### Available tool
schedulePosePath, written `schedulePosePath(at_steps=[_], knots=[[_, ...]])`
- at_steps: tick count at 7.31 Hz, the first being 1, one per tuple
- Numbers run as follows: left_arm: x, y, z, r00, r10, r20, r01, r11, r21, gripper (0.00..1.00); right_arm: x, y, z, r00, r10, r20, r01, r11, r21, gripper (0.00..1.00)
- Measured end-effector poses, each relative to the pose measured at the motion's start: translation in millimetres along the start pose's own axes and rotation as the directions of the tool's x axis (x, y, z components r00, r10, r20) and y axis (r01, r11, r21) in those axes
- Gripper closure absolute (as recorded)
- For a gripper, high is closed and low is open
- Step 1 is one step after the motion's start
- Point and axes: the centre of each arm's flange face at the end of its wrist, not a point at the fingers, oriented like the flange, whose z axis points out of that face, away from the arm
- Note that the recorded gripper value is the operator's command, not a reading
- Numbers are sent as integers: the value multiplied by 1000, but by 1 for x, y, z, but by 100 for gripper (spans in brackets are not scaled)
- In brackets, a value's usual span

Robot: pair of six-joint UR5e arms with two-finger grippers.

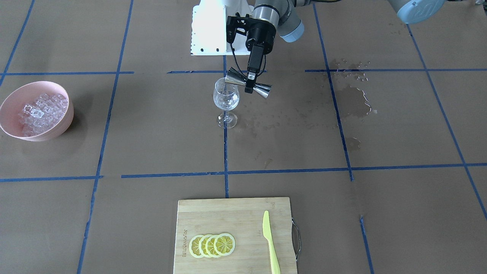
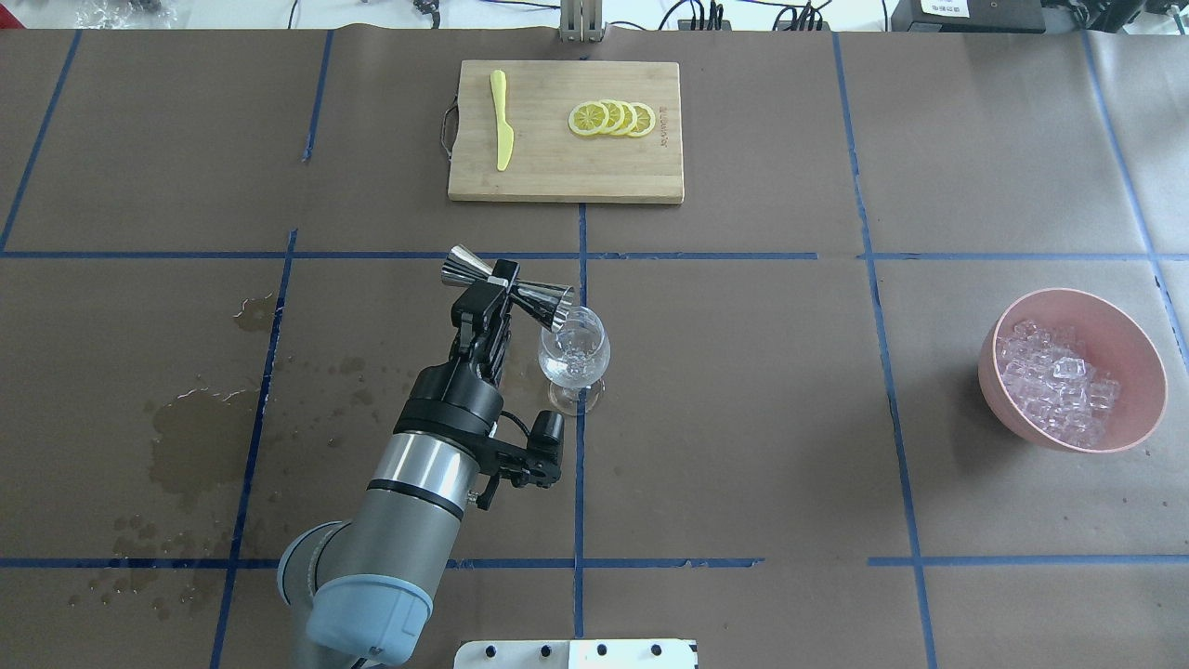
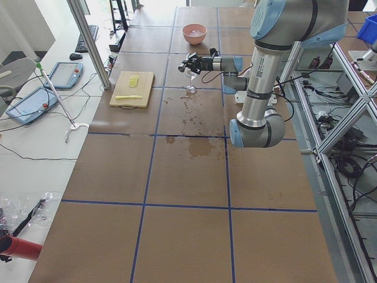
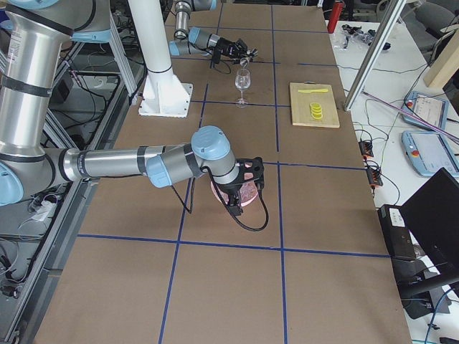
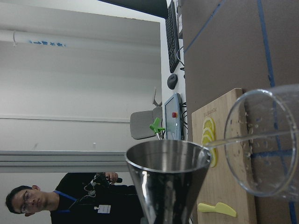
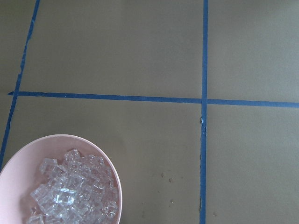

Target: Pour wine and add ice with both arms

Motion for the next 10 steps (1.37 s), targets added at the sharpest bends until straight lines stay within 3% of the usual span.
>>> schedulePosePath(at_steps=[3, 5, 8, 10], knots=[[-13, 1, -3, 1000, -13, 17, 13, 1000, 6, 100, -1, 0, -1, 1000, -1, 0, 1, 1000, 1, 0], [-27, 9, -8, 994, -101, 49, 99, 994, 35, 100, -1, 0, -1, 1000, -1, -1, 1, 1000, 2, 0], [-31, 30, -9, 966, -251, 55, 243, 962, 124, 100, 0, 0, -1, 1000, -3, -3, 3, 1000, 3, 0], [-9, 69, -17, 951, -307, 35, 299, 942, 153, 100, 0, 0, -1, 1000, -5, -4, 5, 1000, 3, 0]])
